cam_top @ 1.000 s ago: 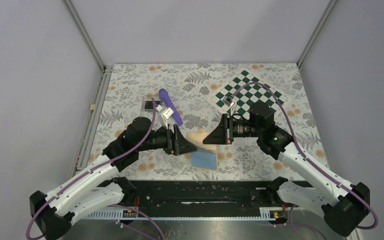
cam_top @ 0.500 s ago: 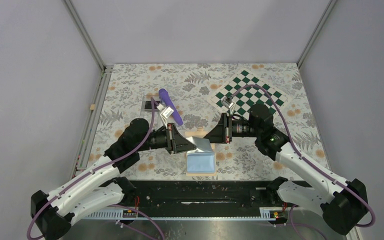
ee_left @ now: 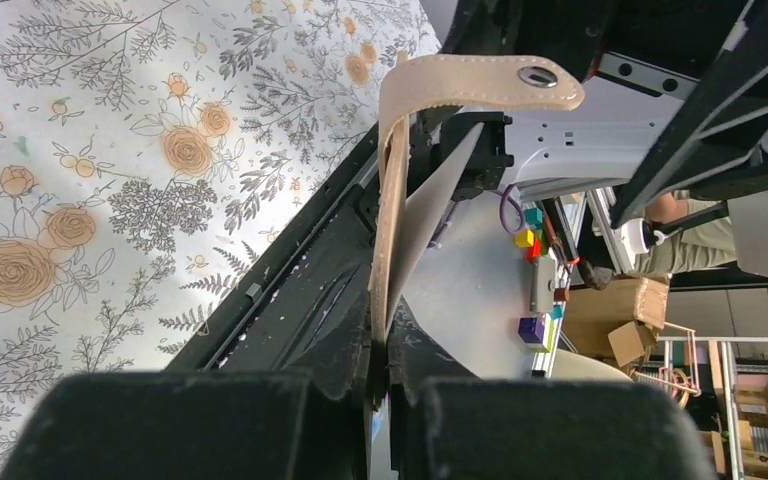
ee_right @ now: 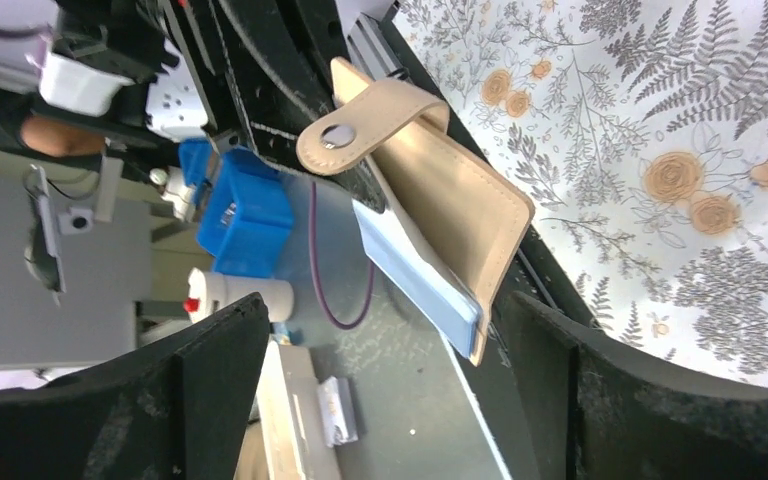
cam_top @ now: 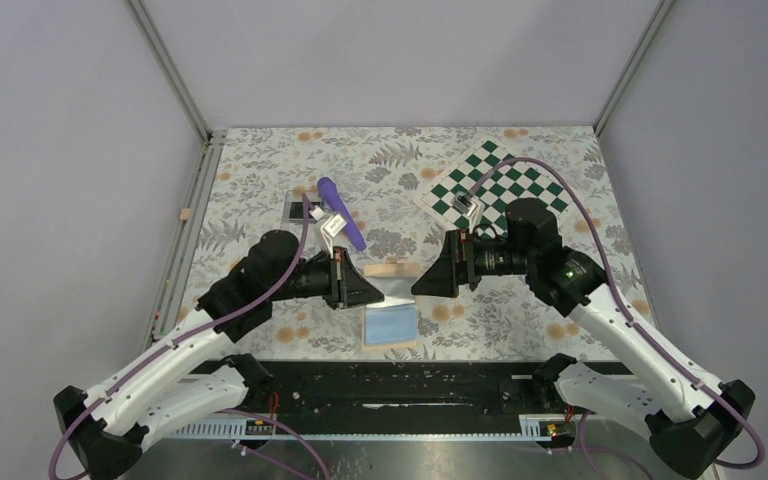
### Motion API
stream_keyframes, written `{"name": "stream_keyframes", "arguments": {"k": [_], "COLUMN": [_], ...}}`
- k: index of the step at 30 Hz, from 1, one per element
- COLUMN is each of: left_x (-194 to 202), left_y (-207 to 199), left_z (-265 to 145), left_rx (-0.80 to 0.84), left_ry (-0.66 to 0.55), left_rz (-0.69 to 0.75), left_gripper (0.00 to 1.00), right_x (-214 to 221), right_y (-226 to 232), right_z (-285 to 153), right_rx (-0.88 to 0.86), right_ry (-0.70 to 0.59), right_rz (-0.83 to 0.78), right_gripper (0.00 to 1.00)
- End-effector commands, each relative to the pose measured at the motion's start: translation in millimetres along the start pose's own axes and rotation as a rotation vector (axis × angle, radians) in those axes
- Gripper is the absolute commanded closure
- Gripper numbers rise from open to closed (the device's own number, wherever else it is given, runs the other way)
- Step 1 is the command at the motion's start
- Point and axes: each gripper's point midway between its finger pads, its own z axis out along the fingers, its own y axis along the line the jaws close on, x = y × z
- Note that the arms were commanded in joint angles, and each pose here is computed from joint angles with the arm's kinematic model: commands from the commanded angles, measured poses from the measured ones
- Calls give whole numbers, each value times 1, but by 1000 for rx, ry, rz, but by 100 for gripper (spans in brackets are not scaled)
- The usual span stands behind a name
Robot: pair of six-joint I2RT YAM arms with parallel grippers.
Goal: Put the credit cards into the card holder
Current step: Open the card holder at the center of the board.
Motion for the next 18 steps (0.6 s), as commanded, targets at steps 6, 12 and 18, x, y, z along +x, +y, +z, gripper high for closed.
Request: {"name": "stream_keyframes", "arguments": {"k": [6,12,18], "left_x": [-4,3,9], "left_y": [-28,-43,-52], "left_z": [-7,-11,-15], "left_rx": [73,144,189], "left_ry": [78,127,156], "left_rz": [72,86,98], "left_gripper": [100,100,100], "right_x": [17,26,25], "right_y": [2,1,16], "right_z": [-5,13,25], "right_rx": [45,83,-28], "right_ry": [147,236,243], "right_rz": [-203,-286,-299], "right_gripper": [4,4,7]}}
